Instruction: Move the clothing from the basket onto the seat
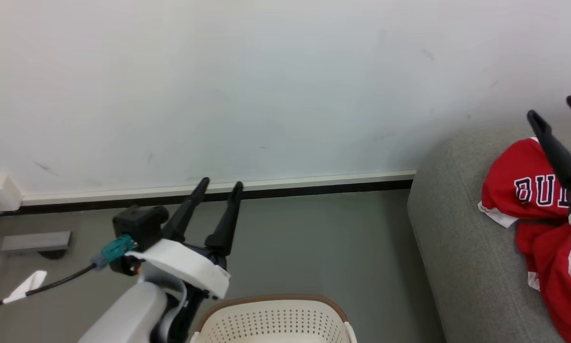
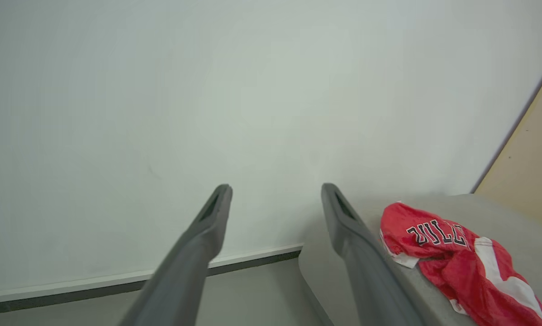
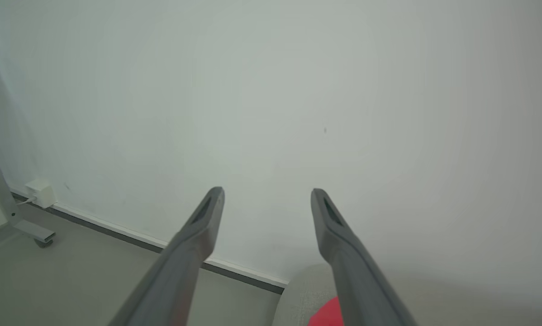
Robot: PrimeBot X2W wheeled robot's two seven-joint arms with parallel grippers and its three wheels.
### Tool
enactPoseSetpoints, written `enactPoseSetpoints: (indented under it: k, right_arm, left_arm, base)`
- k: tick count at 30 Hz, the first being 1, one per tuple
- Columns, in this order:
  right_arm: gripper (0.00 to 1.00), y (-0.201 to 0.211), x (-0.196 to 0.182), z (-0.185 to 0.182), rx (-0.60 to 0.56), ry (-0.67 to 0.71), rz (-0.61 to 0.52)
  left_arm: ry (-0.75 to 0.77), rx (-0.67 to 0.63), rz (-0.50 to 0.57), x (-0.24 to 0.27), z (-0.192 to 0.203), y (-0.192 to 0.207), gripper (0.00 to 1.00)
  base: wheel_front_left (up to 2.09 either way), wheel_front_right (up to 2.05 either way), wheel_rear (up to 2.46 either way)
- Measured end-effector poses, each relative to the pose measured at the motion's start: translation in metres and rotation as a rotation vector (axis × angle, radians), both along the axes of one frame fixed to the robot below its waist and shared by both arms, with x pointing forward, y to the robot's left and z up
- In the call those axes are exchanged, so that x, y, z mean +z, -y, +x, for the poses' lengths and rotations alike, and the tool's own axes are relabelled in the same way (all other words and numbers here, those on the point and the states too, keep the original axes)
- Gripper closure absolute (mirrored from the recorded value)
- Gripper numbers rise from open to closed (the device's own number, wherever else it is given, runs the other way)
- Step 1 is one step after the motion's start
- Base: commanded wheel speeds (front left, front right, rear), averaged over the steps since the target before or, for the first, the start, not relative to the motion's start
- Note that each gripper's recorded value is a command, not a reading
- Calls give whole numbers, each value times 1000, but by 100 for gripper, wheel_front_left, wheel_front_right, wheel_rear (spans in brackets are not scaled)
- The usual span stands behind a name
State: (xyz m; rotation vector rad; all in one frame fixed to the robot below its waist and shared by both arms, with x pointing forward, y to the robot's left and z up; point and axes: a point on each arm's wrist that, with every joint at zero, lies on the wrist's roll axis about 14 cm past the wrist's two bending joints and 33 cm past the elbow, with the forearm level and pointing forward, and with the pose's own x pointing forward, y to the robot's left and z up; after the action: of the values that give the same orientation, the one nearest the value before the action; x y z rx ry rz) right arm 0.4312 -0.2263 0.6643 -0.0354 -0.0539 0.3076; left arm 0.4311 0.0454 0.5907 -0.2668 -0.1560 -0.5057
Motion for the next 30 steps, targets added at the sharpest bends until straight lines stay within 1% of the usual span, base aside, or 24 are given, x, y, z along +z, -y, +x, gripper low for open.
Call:
enactPoseSetpoints:
  k: [2, 5, 7, 12, 17, 22, 26, 30]
  right_arm:
    - [0, -12, -7, 1, 20, 6, -15]
    - [0, -31, -13, 3, 50, 35, 22]
    - [0, -40, -24, 3, 61, 38, 33]
    - [0, -61, -51, -1, 75, 39, 126]
    - [0, -75, -71, -11, 70, 55, 175]
    - [0, -71, -91, -24, 22, 75, 207]
    - [0, -74, -110, -37, 5, 59, 213]
    - [0, -71, -119, -46, -30, 59, 229]
  left_arm:
    - [9, 67, 0, 3, 1, -22, 0]
    - [7, 149, 4, 0, -2, -49, 0]
    - [5, 201, 24, -4, -7, -66, 0]
    - [-4, 335, 22, -10, -20, -110, 0]
    - [-21, 460, 24, -20, -38, -149, 0]
    - [-65, 524, -34, -36, -55, -168, 0]
    - [-64, 576, -9, -41, -63, -183, 0]
    - [-75, 606, -29, -48, -70, -187, 0]
  base:
    - [0, 0, 0]
    - [0, 0, 0]
    - [0, 0, 0]
    - [0, 0, 0]
    - [0, 0, 0]
    - [0, 0, 0]
    - [0, 0, 0]
    - [0, 0, 0]
